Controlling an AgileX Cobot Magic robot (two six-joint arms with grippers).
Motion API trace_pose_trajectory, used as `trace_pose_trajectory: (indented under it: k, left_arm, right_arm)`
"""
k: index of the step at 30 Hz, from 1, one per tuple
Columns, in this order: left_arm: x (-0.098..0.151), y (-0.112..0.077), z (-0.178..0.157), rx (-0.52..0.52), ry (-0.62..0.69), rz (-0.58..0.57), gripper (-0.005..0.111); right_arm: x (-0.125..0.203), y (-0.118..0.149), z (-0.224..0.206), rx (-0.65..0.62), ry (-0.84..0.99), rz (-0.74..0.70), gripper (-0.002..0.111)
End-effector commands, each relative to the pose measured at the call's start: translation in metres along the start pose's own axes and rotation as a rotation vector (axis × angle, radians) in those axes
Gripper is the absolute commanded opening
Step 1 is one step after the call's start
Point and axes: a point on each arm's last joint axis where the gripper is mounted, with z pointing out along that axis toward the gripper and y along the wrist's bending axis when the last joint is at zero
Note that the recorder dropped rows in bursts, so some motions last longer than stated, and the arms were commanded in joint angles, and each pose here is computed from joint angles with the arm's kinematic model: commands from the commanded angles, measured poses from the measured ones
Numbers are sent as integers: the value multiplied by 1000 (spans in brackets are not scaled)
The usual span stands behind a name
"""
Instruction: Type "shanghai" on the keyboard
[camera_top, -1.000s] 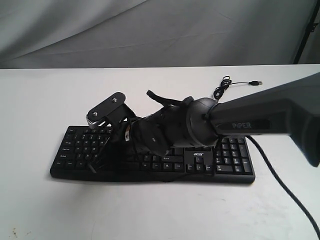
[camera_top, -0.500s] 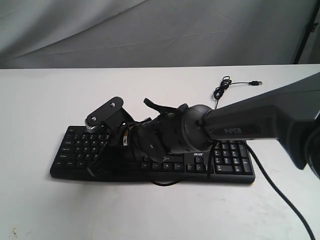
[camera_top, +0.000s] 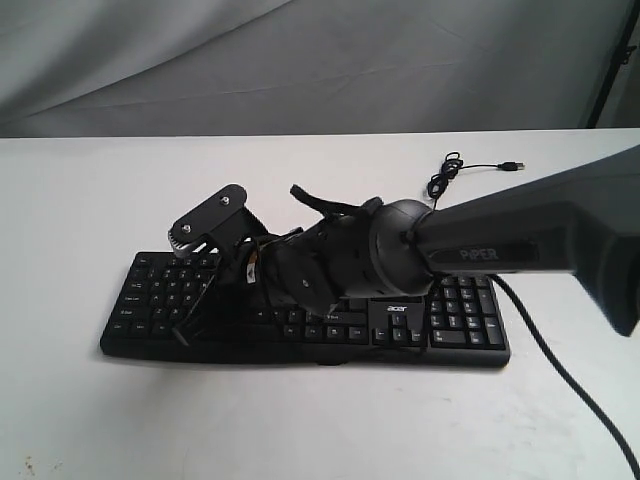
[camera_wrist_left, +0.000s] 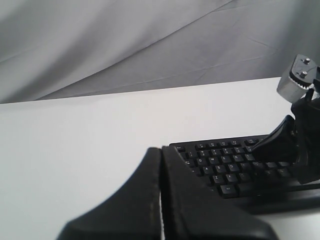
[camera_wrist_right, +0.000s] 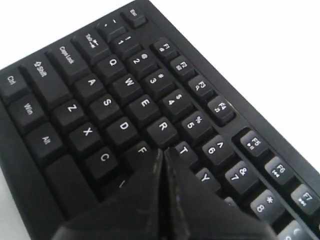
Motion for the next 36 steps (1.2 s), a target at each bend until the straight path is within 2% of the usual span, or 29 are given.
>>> trace_pose_trajectory:
  k: [1, 36]
  left_arm:
    - [1, 0, 0, 2, -5, 2, 0]
    - [1, 0, 0, 2, -5, 2, 0]
  right_arm:
    - [-3, -9, -9, 12, 6, -6, 0]
    - [12, -12, -3, 16, 53, 2, 0]
